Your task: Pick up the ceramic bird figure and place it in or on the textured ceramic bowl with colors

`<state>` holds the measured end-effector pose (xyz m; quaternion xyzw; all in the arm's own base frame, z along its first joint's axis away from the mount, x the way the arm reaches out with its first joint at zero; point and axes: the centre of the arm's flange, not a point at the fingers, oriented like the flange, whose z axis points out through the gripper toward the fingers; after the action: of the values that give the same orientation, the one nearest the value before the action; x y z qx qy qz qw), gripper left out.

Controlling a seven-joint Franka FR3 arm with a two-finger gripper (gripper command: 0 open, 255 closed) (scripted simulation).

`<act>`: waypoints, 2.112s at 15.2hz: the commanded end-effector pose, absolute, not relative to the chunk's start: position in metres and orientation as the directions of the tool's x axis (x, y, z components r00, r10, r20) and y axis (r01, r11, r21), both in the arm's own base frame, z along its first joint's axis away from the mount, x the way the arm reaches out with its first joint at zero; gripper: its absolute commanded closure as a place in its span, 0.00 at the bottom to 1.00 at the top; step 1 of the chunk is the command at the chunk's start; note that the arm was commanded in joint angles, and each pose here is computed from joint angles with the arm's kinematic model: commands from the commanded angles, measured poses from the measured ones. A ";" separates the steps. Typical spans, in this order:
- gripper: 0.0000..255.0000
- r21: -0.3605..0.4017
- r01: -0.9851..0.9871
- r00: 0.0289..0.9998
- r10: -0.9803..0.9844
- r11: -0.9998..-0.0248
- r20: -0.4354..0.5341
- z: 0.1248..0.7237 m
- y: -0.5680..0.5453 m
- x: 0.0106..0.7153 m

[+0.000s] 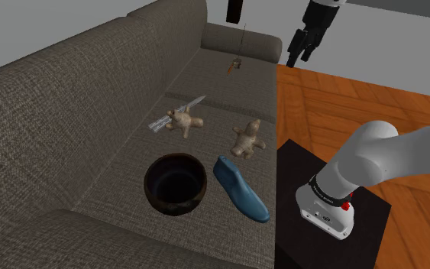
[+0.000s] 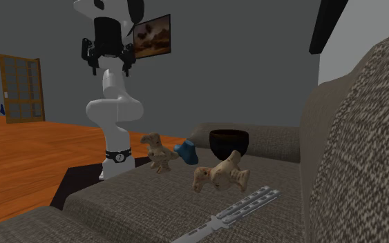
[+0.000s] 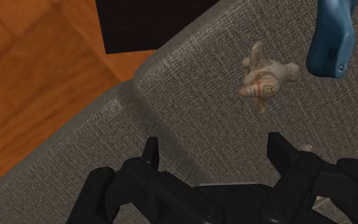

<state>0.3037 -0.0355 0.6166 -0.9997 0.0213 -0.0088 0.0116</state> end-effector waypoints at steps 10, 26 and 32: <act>0.00 0.015 0.200 0.978 0.200 -0.980 0.053 0.542 0.016 0.377; 0.00 0.099 0.588 0.798 0.596 -0.803 0.090 0.409 0.141 0.476; 0.00 0.132 0.701 0.695 0.713 -0.701 0.093 0.361 0.192 0.499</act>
<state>0.4940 0.1840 0.3710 -0.9244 -0.3731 -0.0667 -0.0421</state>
